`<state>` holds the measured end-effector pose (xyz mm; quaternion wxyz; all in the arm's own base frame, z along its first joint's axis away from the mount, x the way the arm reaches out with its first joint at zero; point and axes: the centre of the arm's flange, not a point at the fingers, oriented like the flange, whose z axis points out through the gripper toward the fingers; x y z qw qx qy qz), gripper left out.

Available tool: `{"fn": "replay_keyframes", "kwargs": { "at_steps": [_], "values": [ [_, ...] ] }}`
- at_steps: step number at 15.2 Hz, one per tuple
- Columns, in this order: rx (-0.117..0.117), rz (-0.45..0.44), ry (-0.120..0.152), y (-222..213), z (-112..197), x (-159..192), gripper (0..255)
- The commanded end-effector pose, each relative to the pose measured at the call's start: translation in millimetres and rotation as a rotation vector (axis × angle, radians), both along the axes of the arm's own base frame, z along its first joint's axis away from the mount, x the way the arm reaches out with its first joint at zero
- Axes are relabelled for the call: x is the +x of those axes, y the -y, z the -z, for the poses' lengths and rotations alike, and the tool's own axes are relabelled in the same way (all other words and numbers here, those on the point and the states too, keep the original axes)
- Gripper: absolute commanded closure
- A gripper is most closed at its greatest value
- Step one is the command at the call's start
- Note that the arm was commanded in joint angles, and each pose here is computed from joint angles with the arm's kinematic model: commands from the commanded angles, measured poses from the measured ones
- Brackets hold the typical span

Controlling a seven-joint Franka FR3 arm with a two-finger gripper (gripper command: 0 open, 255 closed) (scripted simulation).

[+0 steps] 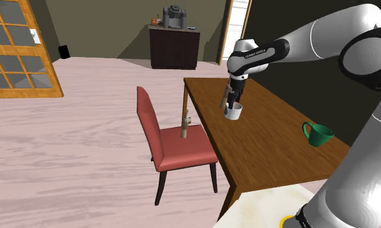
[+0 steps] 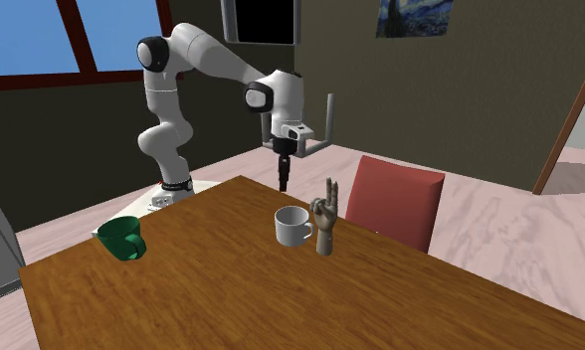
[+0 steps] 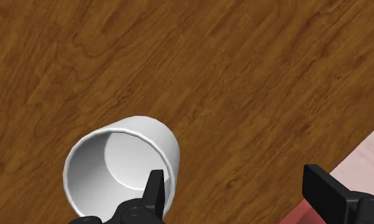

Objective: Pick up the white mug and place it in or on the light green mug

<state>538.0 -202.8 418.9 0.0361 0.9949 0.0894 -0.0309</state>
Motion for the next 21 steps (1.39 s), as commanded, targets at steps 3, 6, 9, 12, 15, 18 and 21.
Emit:
{"fn": "replay_keyframes", "kwargs": {
  "at_steps": [3, 6, 9, 12, 15, 18, 21],
  "values": [
    [0.007, 0.003, -0.02, 32.9, 33.7, 32.0, 0],
    [0.009, 0.004, -0.026, 43.0, 49.2, 40.4, 0],
    [0.009, 0.004, -0.026, 44.1, 64.9, 39.1, 0],
    [0.009, 0.004, -0.026, 45.4, 83.7, 37.6, 0],
    [0.009, 0.004, -0.026, 45.4, 83.7, 37.6, 0],
    [0.009, 0.004, -0.026, 45.4, 83.7, 37.6, 0],
    [0.009, 0.004, -0.026, 45.3, 83.7, 37.6, 255]
  ]
}}
